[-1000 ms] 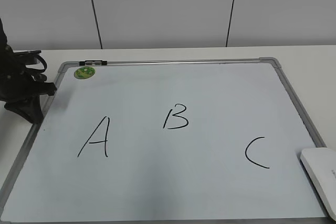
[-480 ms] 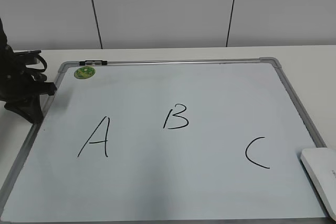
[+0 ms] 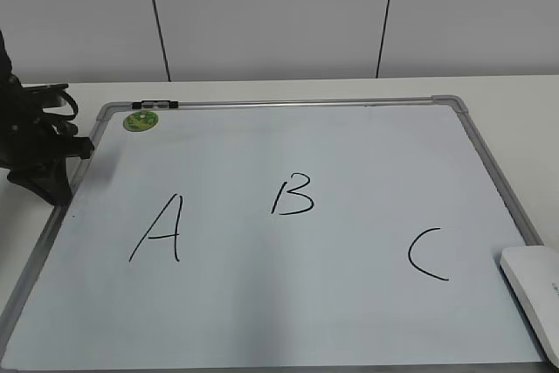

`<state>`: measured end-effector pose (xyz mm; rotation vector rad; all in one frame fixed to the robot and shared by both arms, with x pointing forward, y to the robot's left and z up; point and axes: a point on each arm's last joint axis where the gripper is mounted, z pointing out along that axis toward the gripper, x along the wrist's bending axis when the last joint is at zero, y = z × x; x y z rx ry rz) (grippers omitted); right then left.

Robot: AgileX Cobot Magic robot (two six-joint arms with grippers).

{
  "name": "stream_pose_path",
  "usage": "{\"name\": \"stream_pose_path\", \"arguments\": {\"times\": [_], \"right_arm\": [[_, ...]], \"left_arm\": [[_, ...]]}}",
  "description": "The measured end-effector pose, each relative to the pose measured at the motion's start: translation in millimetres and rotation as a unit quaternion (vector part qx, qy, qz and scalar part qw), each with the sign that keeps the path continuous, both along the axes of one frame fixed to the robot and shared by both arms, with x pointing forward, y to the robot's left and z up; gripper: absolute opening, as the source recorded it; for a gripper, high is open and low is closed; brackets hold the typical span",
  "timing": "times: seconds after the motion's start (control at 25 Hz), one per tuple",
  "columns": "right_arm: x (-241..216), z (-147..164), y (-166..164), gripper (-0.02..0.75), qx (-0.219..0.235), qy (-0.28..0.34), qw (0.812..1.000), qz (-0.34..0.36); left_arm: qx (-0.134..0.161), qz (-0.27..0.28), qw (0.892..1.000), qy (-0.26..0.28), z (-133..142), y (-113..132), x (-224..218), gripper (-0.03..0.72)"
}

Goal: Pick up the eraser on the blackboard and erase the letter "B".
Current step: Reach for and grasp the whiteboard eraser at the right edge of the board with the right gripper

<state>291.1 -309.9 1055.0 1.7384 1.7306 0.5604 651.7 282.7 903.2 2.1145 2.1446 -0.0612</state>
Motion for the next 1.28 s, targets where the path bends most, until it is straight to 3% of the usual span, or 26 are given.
{"name": "stream_pose_path", "arguments": {"times": [0.16,0.48,0.64,0.8,0.92,1.28], "right_arm": [[30,3,1,0.573,0.005,0.043,0.999,0.006],[86,1,15,0.573,0.069,0.105,0.99,0.064],[109,-15,18,0.573,0.091,0.168,0.979,0.072],[117,-24,18,0.596,0.089,0.191,0.975,0.076],[128,-35,17,0.669,0.087,0.221,0.968,0.081],[158,-76,19,0.68,0.117,0.283,0.95,0.061]], "left_arm": [[0.0,0.0,1.0,0.0,0,0,0,0.02],[0.0,0.0,1.0,0.0,0,0,0,0.02],[0.0,0.0,1.0,0.001,0,0,0,0.02],[-0.001,0.001,1.0,0.001,0,0,0,0.02],[-0.002,0.001,1.0,0.001,0,0,0,0.02],[-0.002,0.001,1.0,0.0,0,0,0,0.02]]}}
